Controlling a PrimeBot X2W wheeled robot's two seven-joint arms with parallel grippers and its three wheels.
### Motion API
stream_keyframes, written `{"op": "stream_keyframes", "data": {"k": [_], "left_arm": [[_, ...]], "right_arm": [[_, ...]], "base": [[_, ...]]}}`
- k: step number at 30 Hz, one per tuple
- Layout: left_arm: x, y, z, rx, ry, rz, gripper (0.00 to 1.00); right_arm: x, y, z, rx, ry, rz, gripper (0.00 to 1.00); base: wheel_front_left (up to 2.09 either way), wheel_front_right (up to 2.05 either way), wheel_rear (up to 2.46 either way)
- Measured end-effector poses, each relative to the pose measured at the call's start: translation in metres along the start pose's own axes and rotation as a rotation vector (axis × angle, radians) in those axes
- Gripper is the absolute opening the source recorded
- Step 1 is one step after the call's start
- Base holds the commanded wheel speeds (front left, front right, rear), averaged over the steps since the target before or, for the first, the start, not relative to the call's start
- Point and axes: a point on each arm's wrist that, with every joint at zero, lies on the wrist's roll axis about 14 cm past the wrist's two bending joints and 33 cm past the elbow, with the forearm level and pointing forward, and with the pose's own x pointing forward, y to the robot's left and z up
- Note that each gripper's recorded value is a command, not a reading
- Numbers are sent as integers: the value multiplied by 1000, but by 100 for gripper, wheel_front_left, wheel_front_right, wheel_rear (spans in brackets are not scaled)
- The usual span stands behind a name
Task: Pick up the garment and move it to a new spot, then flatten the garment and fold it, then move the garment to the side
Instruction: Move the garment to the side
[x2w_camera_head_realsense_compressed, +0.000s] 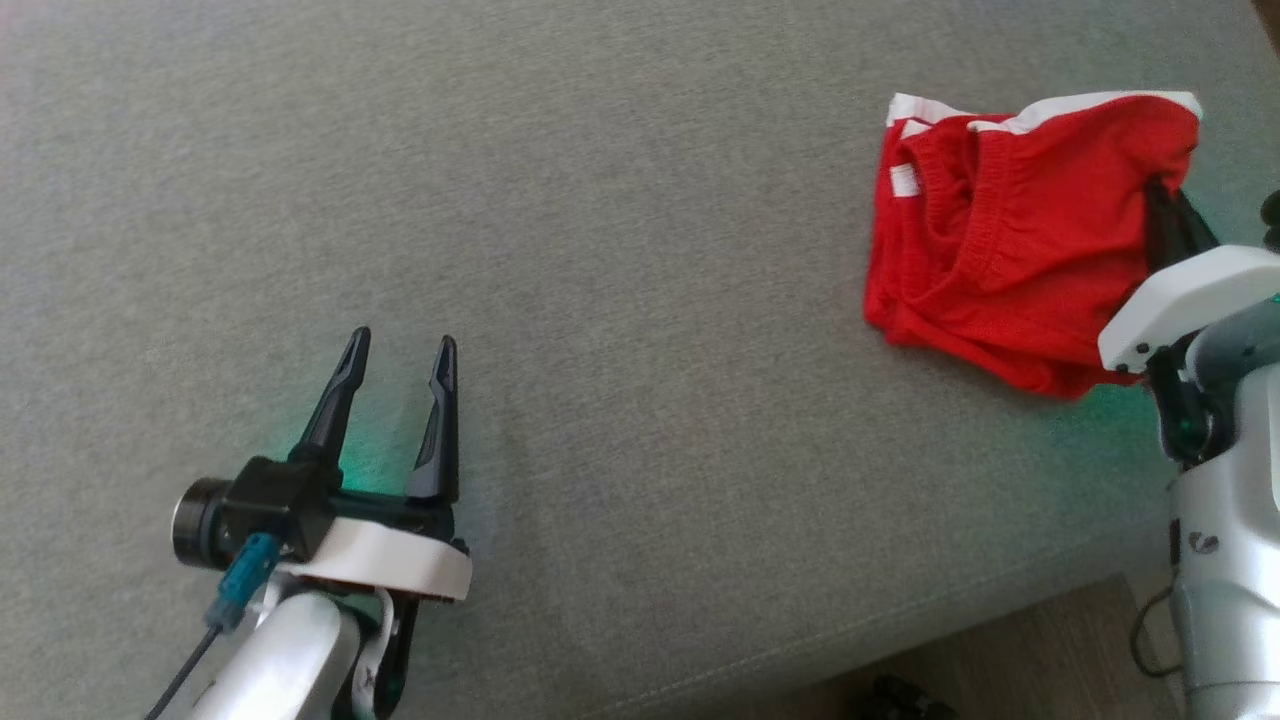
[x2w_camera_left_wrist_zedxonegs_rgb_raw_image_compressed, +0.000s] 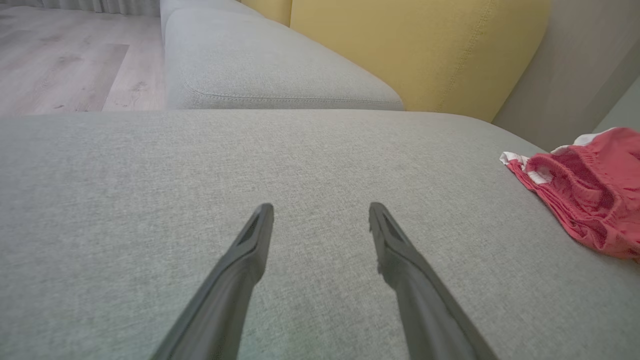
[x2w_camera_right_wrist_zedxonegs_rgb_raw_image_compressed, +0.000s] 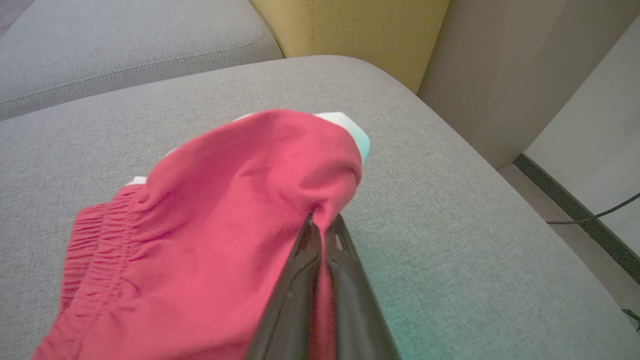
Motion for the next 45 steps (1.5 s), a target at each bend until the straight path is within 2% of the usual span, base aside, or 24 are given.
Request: {"op": "stream_keyframes", "data": {"k": [7, 16, 21, 22, 23, 24, 25, 30, 34, 38, 45], "left_arm": [[-9, 14, 12, 14, -32, 47, 100], [-25, 42, 12, 14, -31, 134, 100], [-34, 59, 6, 16, -15, 189, 100], [-35, 61, 4, 15, -10, 197, 100], [-37, 63, 2, 13, -5, 204, 100], [-38, 65, 0, 11, 1, 210, 100], [-39, 66, -2, 9, 6, 213, 100], [-40, 70, -3, 8, 10, 225, 100], [-38, 67, 2, 14, -11, 221, 100], [-36, 62, 12, 24, -37, 208, 100], [-42, 57, 29, 19, -92, 216, 100]], "right_arm": [[19, 8, 17, -68, -12, 22, 0], [59, -25, 56, -218, -4, -64, 0], [80, -33, 60, -259, 13, -101, 0], [83, -33, 59, -259, 17, -105, 9], [87, -34, 56, -264, 26, -109, 31], [89, -34, 54, -268, 30, -114, 59], [92, -35, 51, -271, 32, -119, 100], [97, -38, 50, -297, 20, -134, 100], [95, -26, 60, -300, -26, -109, 100], [89, 6, 71, -307, -82, -31, 100], [61, 69, 112, -290, -232, 124, 100]], "base": [[0, 0, 0], [0, 0, 0], [0, 0, 0], [0, 0, 0], [0, 0, 0], [0, 0, 0], [0, 0, 0], [0, 0, 0], [0, 0, 0], [0, 0, 0], [0, 0, 0]]}}
